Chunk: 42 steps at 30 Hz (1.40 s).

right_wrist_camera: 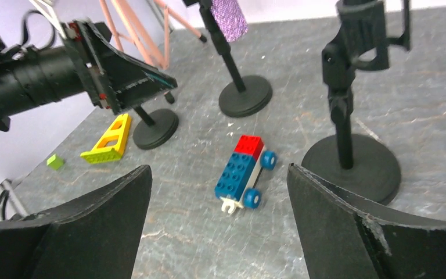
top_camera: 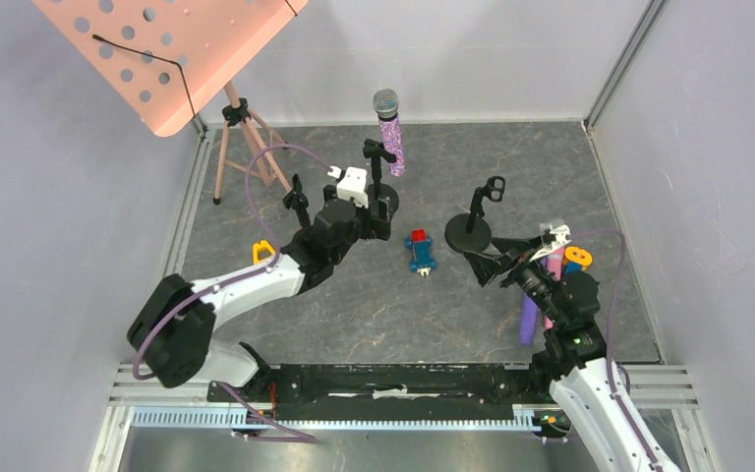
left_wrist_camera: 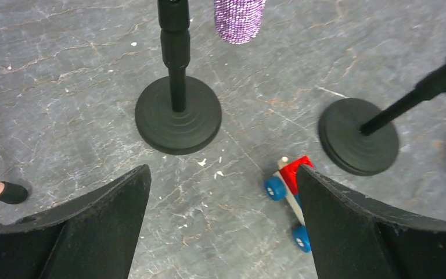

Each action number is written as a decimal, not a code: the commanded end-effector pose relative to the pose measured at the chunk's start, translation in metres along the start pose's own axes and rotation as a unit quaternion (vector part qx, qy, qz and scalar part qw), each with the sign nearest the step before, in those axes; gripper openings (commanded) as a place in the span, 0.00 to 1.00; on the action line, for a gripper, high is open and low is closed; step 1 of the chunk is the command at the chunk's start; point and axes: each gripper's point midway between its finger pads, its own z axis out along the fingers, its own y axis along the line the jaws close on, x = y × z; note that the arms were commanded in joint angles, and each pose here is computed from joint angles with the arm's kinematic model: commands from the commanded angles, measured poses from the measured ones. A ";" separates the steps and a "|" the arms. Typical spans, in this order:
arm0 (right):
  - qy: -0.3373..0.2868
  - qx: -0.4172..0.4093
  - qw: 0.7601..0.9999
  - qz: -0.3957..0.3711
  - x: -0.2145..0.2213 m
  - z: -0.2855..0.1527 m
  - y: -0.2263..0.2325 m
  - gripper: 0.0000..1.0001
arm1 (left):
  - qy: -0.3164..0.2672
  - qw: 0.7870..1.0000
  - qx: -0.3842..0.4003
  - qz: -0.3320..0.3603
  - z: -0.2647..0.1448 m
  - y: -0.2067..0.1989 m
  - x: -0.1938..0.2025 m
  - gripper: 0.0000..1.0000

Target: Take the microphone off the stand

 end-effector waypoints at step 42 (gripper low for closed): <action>0.056 0.076 0.992 -0.083 0.003 0.007 -0.035 0.94 | -0.156 0.984 0.085 -0.023 0.142 0.026 -0.014 0.70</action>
